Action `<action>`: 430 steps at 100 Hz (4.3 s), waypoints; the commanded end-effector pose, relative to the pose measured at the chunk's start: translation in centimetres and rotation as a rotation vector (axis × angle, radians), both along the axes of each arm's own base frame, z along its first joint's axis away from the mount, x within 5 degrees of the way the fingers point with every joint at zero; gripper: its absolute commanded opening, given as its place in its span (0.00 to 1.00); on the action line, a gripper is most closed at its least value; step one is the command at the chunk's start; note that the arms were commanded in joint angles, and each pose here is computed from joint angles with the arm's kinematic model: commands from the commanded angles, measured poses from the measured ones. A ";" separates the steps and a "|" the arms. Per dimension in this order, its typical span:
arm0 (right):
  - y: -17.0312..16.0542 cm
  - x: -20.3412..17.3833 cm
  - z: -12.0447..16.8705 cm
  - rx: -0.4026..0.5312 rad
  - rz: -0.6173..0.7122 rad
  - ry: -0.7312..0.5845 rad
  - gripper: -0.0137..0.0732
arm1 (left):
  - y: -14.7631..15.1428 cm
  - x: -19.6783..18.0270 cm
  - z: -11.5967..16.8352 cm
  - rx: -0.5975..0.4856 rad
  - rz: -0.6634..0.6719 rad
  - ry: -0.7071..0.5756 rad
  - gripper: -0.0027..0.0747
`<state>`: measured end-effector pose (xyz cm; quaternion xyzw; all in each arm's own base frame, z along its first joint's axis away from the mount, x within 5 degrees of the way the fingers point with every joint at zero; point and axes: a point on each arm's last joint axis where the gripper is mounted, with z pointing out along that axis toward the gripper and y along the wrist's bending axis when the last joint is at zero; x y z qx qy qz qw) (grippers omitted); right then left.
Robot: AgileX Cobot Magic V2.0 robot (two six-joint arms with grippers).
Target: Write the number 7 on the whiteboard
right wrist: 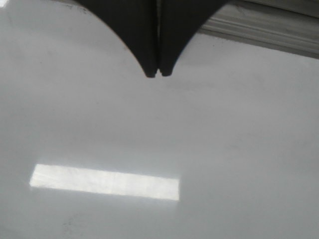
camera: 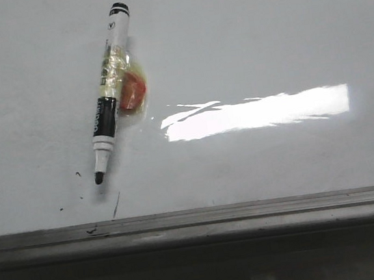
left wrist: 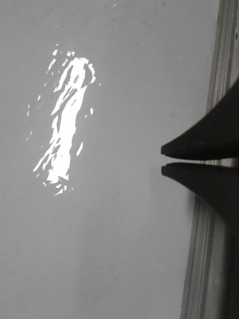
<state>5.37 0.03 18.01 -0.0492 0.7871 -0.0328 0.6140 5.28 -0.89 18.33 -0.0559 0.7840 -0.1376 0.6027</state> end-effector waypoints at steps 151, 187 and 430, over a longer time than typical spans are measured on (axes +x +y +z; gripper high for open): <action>-0.7 -0.1 3.8 0.558 -0.081 -0.471 0.08 | -0.4 0.0 1.8 -0.815 0.035 -0.120 0.01; 0.7 -1.1 9.7 0.330 0.052 -0.312 0.08 | -0.5 -0.9 7.6 -0.321 -0.055 -0.303 0.01; 2.8 1.9 16.7 0.148 0.310 -0.062 0.64 | -17.1 10.2 6.2 0.083 -0.708 0.376 0.01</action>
